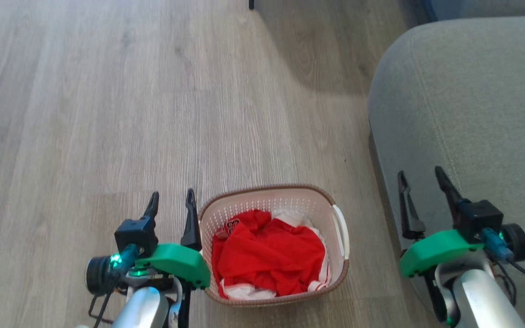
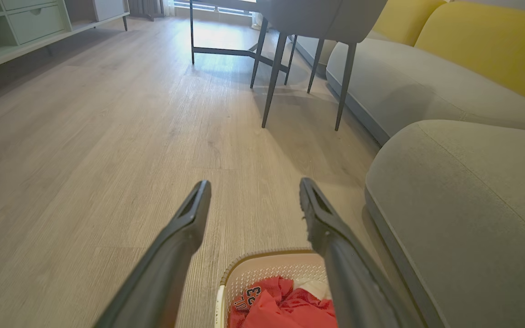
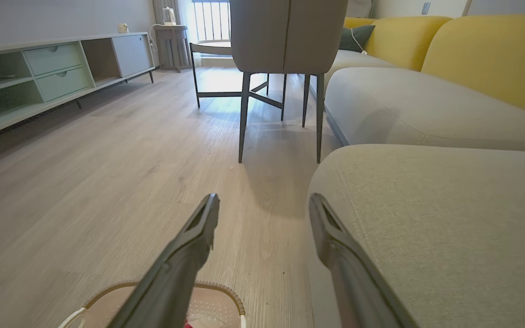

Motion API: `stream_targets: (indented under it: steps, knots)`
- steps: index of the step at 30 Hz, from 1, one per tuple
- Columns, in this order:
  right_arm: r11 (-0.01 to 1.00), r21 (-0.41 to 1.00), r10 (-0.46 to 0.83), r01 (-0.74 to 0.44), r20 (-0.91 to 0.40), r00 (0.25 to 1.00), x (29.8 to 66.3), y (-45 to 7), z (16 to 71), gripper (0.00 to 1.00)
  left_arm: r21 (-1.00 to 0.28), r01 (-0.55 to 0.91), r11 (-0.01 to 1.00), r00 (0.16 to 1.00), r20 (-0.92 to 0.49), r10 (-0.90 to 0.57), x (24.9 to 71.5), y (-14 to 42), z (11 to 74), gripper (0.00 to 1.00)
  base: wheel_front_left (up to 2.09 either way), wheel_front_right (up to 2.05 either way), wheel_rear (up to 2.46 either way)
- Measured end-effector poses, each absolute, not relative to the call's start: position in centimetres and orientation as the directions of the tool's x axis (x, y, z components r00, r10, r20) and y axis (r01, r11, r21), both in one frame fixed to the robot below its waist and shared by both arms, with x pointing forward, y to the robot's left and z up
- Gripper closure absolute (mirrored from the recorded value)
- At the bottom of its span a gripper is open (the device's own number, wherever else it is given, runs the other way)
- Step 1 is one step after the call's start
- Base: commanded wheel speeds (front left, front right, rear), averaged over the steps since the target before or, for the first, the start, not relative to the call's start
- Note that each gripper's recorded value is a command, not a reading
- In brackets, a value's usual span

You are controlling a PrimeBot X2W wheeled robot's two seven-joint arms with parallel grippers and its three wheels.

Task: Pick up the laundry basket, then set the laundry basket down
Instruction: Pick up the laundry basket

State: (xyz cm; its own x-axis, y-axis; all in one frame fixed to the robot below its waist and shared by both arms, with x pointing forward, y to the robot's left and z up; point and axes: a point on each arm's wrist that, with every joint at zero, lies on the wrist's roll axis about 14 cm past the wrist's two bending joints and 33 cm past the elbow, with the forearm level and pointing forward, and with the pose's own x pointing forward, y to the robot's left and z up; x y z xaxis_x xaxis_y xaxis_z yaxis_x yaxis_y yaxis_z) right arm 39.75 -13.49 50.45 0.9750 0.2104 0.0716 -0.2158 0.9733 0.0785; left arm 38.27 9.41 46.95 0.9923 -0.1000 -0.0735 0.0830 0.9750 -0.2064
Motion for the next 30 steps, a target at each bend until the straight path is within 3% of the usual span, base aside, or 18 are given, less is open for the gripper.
stream_targets:
  steps: [11,19,30]
  knots:
    - [0.952,0.118,0.296,-0.282,-0.124,0.947,43.1,-12.0,43.7,0.00,-0.207,0.070,0.976,0.960,-0.250,-0.122,40.6,8.6,41.0,0.00,0.00,0.00,0.00]
    - [0.929,0.159,0.366,-0.334,-0.257,0.894,46.6,-10.1,38.3,0.00,-0.180,0.063,0.982,0.882,-0.449,-0.140,41.5,8.3,33.7,0.00,0.00,0.00,0.00]
    - [0.924,0.243,0.378,-0.296,-0.450,0.809,48.5,-9.4,29.8,0.00,-0.189,0.055,0.980,0.791,-0.590,-0.158,43.0,7.9,27.4,0.00,0.00,0.00,0.00]
